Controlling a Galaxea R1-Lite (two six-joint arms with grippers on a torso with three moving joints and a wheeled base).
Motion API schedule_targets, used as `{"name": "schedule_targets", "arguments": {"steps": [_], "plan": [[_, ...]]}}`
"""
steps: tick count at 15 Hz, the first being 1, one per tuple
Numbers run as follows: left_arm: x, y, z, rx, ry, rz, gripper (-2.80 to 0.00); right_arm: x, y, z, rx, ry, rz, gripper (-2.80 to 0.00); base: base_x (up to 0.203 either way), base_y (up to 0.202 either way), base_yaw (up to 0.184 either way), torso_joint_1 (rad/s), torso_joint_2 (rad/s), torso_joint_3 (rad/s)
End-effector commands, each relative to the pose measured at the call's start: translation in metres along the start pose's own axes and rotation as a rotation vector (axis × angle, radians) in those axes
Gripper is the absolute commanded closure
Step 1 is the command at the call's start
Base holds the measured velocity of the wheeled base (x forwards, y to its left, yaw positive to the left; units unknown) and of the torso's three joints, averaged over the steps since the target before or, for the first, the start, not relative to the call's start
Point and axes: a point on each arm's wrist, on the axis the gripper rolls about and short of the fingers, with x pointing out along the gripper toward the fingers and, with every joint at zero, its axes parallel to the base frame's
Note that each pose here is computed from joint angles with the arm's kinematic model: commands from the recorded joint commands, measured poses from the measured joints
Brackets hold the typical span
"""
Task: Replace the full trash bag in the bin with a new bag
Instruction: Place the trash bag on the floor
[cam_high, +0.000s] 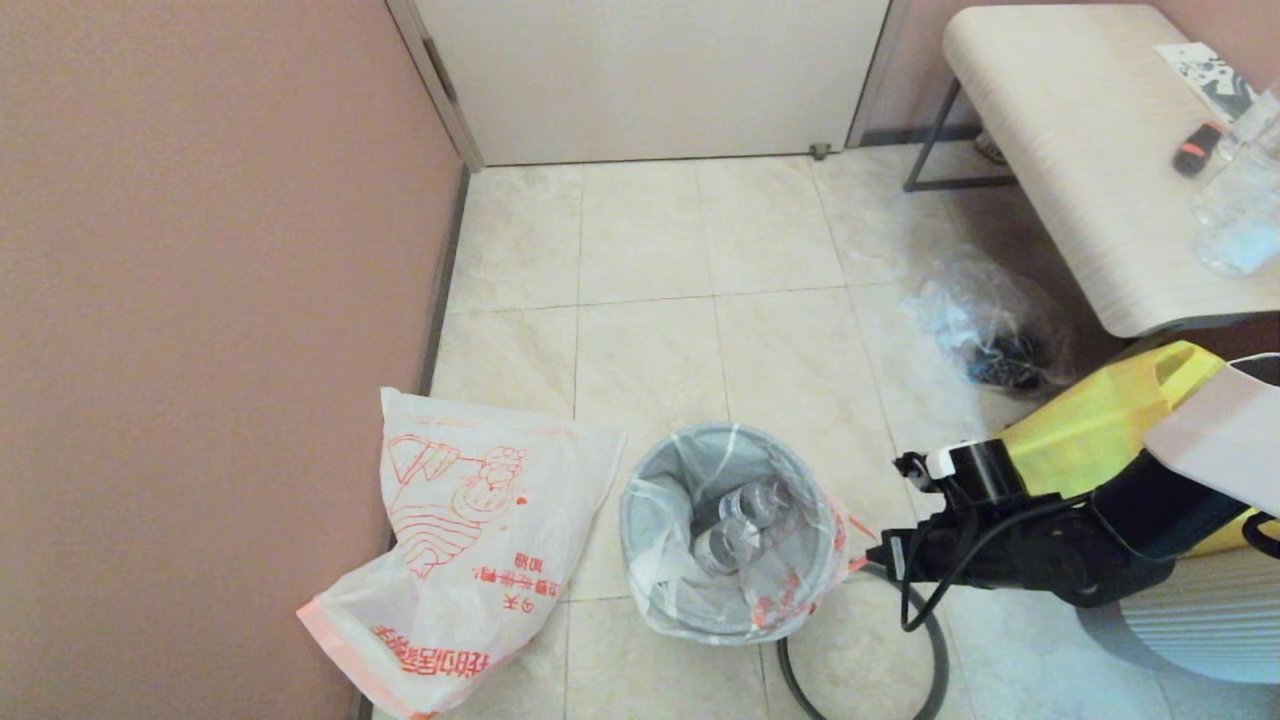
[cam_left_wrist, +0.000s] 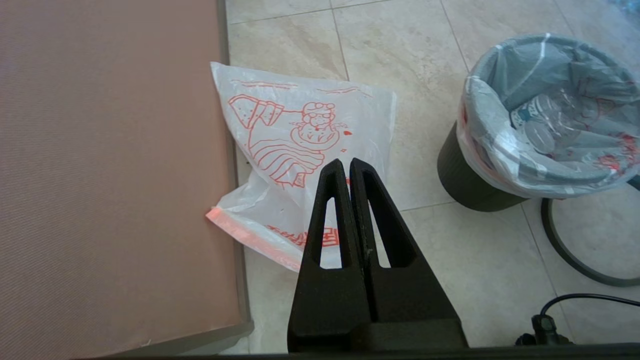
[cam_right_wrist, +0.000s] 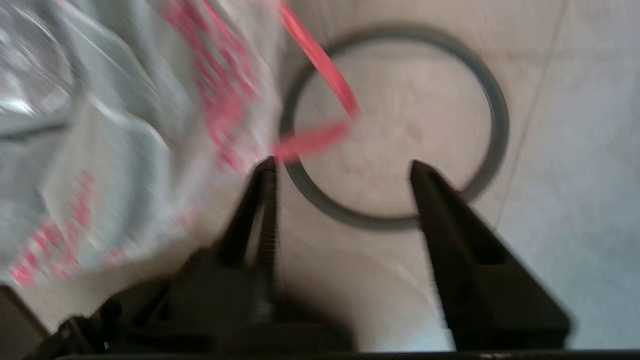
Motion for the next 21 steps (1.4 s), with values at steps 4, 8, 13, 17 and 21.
{"name": "schedule_targets", "arguments": {"steps": [4, 8, 13, 17, 21], "plan": [[0.001, 0.0, -0.004, 0.0, 0.014, -0.001, 0.0, 0.035, 0.002, 0.009, -0.003, -0.019, -0.041, -2.8, 0.0, 0.0, 0.0, 0.0, 0.0, 0.0], [0.001, 0.0, -0.004, 0.0, 0.014, -0.001, 0.0, 0.05, 0.002, 0.015, -0.001, -0.039, -0.065, -2.8, 0.0, 0.0, 0.0, 0.0, 0.0, 0.0], [0.001, 0.0, -0.004, 0.0, 0.014, -0.001, 0.0, 0.06, -0.008, 0.011, 0.002, -0.021, -0.086, -2.8, 0.0, 0.0, 0.0, 0.0, 0.0, 0.0], [0.001, 0.0, -0.004, 0.0, 0.014, -0.001, 0.0, 0.08, -0.013, 0.013, 0.005, -0.03, -0.121, -2.8, 0.0, 0.0, 0.0, 0.0, 0.0, 0.0], [0.001, 0.0, -0.004, 0.0, 0.014, -0.001, 0.0, 0.088, -0.012, 0.017, -0.014, -0.043, -0.12, 0.0, 0.0, 0.0, 0.0, 0.0, 0.0, 0.0]]}}
